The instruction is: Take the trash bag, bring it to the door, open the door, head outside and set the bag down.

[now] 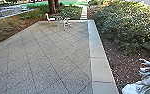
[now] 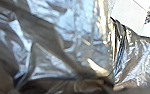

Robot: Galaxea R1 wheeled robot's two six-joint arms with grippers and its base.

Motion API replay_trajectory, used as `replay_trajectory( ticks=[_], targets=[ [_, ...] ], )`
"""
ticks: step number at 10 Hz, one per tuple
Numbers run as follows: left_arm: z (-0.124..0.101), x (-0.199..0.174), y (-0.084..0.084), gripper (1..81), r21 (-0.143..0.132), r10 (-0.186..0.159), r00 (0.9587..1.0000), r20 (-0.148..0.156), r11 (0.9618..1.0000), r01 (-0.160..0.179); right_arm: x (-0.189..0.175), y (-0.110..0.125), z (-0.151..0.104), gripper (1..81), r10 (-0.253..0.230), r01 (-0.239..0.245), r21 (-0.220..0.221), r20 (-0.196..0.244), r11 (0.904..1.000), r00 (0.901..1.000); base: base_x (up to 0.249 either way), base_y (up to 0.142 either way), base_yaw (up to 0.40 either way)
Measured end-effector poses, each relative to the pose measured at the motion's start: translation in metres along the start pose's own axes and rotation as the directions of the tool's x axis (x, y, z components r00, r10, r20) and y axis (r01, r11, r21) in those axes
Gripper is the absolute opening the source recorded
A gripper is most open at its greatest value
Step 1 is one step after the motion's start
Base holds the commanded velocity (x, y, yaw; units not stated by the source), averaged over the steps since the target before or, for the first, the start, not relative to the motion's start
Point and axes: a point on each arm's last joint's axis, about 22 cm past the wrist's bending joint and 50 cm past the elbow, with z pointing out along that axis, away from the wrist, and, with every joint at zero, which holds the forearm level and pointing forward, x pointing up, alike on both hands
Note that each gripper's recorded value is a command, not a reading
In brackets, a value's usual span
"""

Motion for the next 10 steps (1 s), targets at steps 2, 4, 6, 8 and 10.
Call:
replay_trajectory(
  ticks=[2,4,6,8,10],
  targets=[
    [-0.008,0.034,0.015,1.0,-0.029,-0.009,0.9991,-0.041,0.9995,0.007,-0.002,0.002,-0.001,81.1,-0.012,0.012,-0.004,0.007,0.9999,0.9999,0.000,0.000,0.000],
    [-0.032,0.064,0.007,1.0,-0.030,-0.041,0.9923,-0.117,0.9989,0.037,0.006,0.003,-0.001,81.1,-0.066,0.067,-0.005,0.029,0.9978,0.9974,0.000,0.000,0.000],
    [-0.052,0.067,-0.018,1.0,-0.006,-0.092,0.9834,-0.157,0.9957,0.092,0.013,0.008,-0.003,81.1,-0.110,0.111,-0.012,0.044,0.9938,0.9930,0.000,0.000,0.000],
    [-0.062,0.085,-0.019,81.1,-0.006,-0.094,0.9800,-0.176,0.9956,0.094,0.011,0.009,-0.003,81.1,-0.108,0.109,-0.012,0.045,0.9940,0.9931,0.000,0.000,0.000],
    [-0.074,0.100,-0.017,81.1,-0.025,-0.098,0.9783,-0.183,0.9952,0.095,0.011,0.009,-0.003,81.1,-0.108,0.109,-0.012,0.045,0.9940,0.9931,0.000,0.000,0.000]
  ],
)
